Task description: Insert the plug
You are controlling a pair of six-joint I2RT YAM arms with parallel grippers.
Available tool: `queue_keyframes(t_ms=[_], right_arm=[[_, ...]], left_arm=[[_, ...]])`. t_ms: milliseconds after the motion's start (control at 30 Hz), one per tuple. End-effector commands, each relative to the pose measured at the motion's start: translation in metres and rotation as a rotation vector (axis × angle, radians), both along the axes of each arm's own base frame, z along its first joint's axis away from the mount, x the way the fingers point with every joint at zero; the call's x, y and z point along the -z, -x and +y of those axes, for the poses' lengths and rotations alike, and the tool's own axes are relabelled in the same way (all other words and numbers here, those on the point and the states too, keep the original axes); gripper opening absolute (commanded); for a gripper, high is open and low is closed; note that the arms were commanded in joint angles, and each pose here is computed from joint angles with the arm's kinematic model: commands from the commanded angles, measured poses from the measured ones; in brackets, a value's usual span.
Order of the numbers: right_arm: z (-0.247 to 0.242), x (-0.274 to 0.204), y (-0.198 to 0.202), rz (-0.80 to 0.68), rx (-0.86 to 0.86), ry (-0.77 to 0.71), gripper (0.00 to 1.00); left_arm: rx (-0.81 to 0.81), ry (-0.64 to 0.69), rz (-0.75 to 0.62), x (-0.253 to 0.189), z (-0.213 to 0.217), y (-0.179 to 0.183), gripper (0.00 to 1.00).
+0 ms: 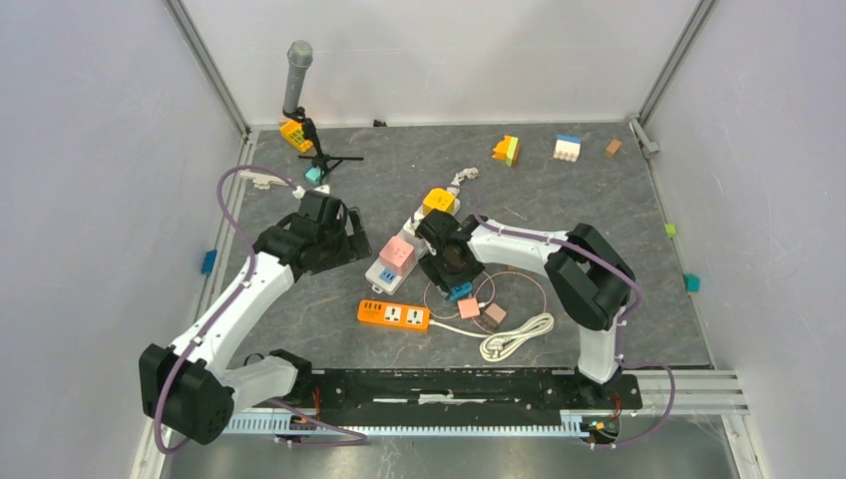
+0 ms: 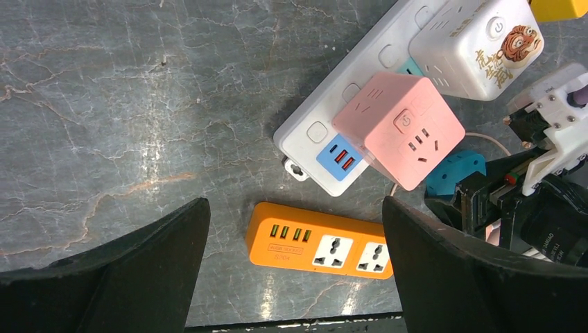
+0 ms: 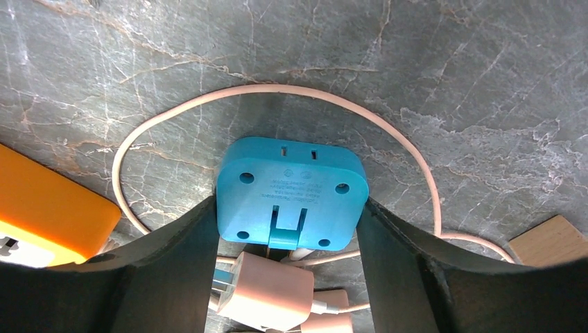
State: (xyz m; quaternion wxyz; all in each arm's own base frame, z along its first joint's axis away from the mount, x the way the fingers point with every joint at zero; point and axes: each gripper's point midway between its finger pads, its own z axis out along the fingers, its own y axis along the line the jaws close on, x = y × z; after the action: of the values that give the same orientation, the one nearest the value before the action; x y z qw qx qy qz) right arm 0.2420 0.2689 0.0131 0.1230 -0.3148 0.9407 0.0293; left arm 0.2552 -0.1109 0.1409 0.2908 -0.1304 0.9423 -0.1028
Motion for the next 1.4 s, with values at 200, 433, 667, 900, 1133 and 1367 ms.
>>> queue_keyframes(t_ms=[200,433,667,900,1133,1367], right_arm=[[0.022,-0.062,-0.034,-0.195,-0.022,-0.113,0.47],[0.028,-0.122,-0.042,-0.276,-0.001,-0.252,0.46],[0.037,-0.164,-0.045,-0.299,-0.075,-0.428,0.46],[0.044,-0.184,-0.032,-0.351,-0.342,-0.476,0.47],[0.059,-0.212,-0.012,-0.371,-0.512,-0.596,0.47],[0.071,-0.219,0.002,-0.364,-0.611,-0.588,0.48]], left_arm=[[-0.042,0.036,-0.154,-0.047,0.002,-0.017,1.0],[-0.004,0.078,-0.229,-0.074,-0.007,-0.028,1.0],[0.045,0.154,-0.287,-0.105,-0.024,-0.037,1.0],[0.134,0.354,-0.143,-0.109,-0.065,-0.027,1.0],[0.309,0.597,0.09,-0.088,-0.111,0.006,1.0],[0.4,0.833,0.152,-0.093,-0.138,0.024,1.0]])
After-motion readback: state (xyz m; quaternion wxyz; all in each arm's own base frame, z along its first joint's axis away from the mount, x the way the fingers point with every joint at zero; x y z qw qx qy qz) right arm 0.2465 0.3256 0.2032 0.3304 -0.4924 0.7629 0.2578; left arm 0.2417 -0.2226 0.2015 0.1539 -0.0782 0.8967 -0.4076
